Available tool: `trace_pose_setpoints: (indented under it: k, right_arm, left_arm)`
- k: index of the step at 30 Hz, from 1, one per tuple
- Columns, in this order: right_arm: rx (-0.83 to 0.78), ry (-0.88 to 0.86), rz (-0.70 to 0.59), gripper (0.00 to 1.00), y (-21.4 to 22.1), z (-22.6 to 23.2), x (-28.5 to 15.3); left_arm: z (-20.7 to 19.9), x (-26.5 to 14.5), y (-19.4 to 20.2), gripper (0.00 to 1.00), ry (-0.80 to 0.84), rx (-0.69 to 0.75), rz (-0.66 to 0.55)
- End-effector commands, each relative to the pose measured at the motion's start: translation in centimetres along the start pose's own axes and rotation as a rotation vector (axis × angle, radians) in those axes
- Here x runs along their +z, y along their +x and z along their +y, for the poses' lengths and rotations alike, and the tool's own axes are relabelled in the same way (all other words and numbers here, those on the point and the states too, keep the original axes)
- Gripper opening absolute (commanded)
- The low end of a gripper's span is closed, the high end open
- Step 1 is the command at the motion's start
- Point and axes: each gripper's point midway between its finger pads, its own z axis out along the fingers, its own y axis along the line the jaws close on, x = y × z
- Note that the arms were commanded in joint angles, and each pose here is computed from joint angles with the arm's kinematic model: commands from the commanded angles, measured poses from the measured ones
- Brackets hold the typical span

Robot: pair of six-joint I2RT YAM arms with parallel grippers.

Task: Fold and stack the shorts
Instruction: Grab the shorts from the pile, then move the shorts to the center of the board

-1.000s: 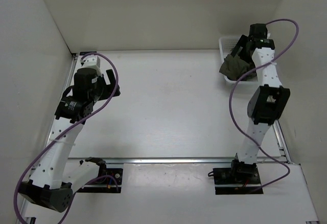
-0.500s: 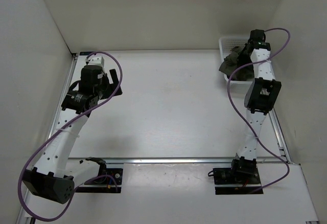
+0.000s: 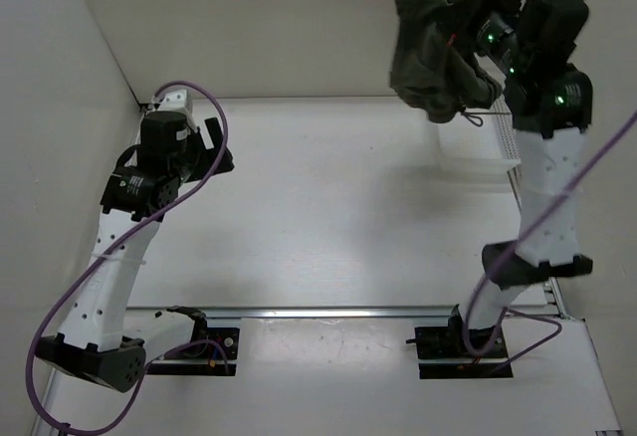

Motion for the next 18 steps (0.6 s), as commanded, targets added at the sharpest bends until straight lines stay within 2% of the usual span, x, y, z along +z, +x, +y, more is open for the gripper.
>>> trace_pose_setpoints:
  k: [1,2,4,5,7,8,9,11,12,13,15,18]
  right_arm:
    - [-0.063,-0.192,-0.041,0.0,-1.4,6.8,-4.6]
    - [-0.059,-0.235,0.021,0.0,1.0,8.7,-4.4]
    - [-0.07,-0.233,0.068,0.0,3.2,9.7,-4.6]
    - [-0.076,-0.244,0.162,0.0,7.0,10.7,-3.8]
    - [-0.071,-0.222,0.251,0.0,10.8,10.7,-3.1]
    - [-0.056,-0.187,0.335,0.0,14.5,10.0,-2.0]
    - [-0.045,-0.173,0.369,0.05,16.1,9.6,-1.6]
    - [-0.012,-0.103,0.469,0.2,20.2,7.3,0.8]
    - [-0.028,-0.086,0.552,0.79,23.8,6.6,2.7]
    - [-0.036,-0.072,0.597,1.0,25.5,5.6,4.0]
    - [-0.063,0.004,0.767,1.0,29.4,4.1,5.2]
    - [-0.088,0.14,0.782,1.0,30.6,1.9,4.7]
  left_arm:
    - [0.7,-3.0,-3.2,1.0,-0.055,-0.064,-0.072]
    - [0.9,-3.8,-4.3,1.0,-0.067,-0.082,-0.096]
    - [1.0,-4.1,-4.6,1.0,-0.065,-0.073,-0.086]
    - [1.1,-4.4,-4.7,1.0,-0.059,-0.066,-0.085]
    - [1.6,-5.5,-5.6,1.0,-0.061,-0.074,-0.112]
    - [1.8,-5.7,-5.7,1.0,-0.075,-0.074,-0.114]
    - [2.3,-6.4,-6.2,1.0,-0.087,-0.095,-0.142]
    - [2.6,-7.0,-6.4,1.0,-0.093,-0.114,-0.16]
    - [2.4,-7.0,-6.3,1.0,-0.08,-0.113,-0.155]
    - [2.3,-7.0,-6.3,1.0,-0.071,-0.113,-0.152]
    - [1.7,-5.9,-5.9,1.0,-0.051,-0.107,-0.114]
    - [1.2,-3.8,-3.5,1.0,-0.034,-0.094,0.003]
